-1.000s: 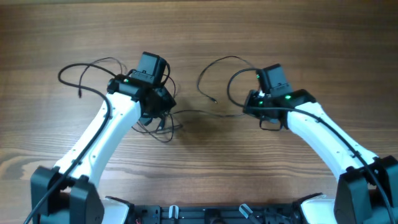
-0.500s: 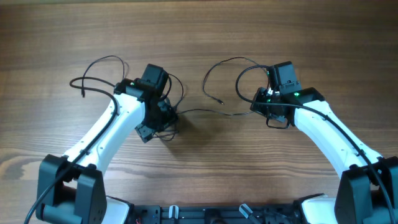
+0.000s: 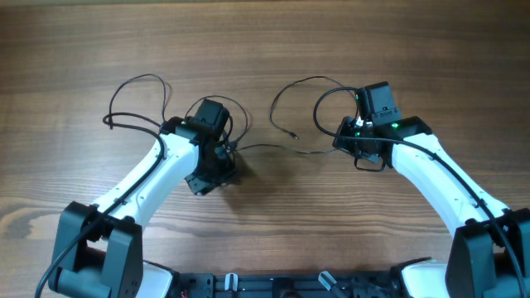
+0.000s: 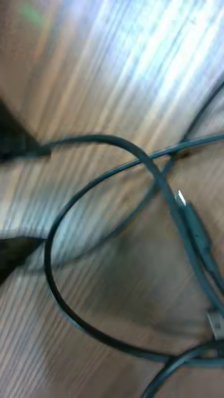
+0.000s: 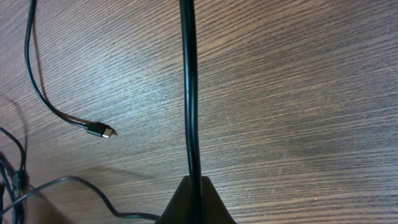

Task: Untangle cables

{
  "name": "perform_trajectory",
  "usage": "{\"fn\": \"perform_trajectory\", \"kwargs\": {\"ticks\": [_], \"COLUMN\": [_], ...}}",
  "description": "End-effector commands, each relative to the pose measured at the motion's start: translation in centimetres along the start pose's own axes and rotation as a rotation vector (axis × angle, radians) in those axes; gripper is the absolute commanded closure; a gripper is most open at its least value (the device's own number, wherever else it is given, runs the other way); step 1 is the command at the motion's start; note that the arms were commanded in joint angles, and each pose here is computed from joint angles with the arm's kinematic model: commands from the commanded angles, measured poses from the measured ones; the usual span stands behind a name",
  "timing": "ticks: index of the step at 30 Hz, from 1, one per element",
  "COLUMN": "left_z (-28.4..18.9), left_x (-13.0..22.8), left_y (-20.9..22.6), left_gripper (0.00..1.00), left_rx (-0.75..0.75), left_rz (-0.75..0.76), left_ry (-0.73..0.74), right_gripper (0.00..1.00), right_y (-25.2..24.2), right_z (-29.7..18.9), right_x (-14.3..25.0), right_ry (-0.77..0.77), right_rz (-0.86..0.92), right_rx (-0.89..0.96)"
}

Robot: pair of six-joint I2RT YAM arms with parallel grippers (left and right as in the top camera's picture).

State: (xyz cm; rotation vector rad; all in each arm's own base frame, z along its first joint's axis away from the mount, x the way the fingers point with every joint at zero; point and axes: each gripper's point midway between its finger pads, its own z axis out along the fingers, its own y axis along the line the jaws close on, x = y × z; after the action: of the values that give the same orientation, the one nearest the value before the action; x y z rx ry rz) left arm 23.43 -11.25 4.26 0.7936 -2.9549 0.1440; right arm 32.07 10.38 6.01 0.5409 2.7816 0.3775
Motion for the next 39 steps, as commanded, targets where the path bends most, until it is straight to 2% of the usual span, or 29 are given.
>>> {"fn": "perform_trajectory", "kwargs": {"ticks": [1,6,11,18,26,30,36,39], "left_z": [0.3,-0.1,-0.5,-1.1,-1.5,-1.4,-1.3,-1.1], "left_x": [-1.2,-4.3,-6.3,-8.8,-10.1,-10.0,-9.4,-9.0], "left_y": [-0.9,0.7,4.7,9.6,12.8,12.6,10.2,9.0], "left_gripper": [0.80,0.96,0.96,0.96,0.96,0.96,0.96,0.96], "left_rx": [0.033,-0.010,-0.081,-0.091,-0.086,-0.069,0.030,0.029], "left_rz": [0.008,-0.047,-0.173,-0.380,-0.513,-0.520,-0.494,-0.445], "left_ry": [-0.048,-0.155,-0.164,-0.150,-0.150,-0.139,-0.081,-0.083], "right_gripper": [0.96,0.96,0.96,0.96,0.96,0.96,0.96,0.96], "right_y": [-0.1,-3.0,-8.6,-18.2,-24.3,-23.7,-17.0,-15.9], "right_z": [0.2,0.0,-1.0,-3.4,-5.4,-5.2,-4.8,-5.0], "right_x": [0.2,-0.4,-2.0,-3.8,-3.8,-4.4,-8.2,-9.4], "right_ry": [0.015,-0.014,-0.016,-0.040,-0.077,-0.082,-0.117,-0.157], "right_rz": [-0.004,0.061,0.247,0.518,0.730,0.735,0.419,0.370], "right_rx": [0.000,0.125,0.210,0.294,0.332,0.270,-0.141,-0.195]}}
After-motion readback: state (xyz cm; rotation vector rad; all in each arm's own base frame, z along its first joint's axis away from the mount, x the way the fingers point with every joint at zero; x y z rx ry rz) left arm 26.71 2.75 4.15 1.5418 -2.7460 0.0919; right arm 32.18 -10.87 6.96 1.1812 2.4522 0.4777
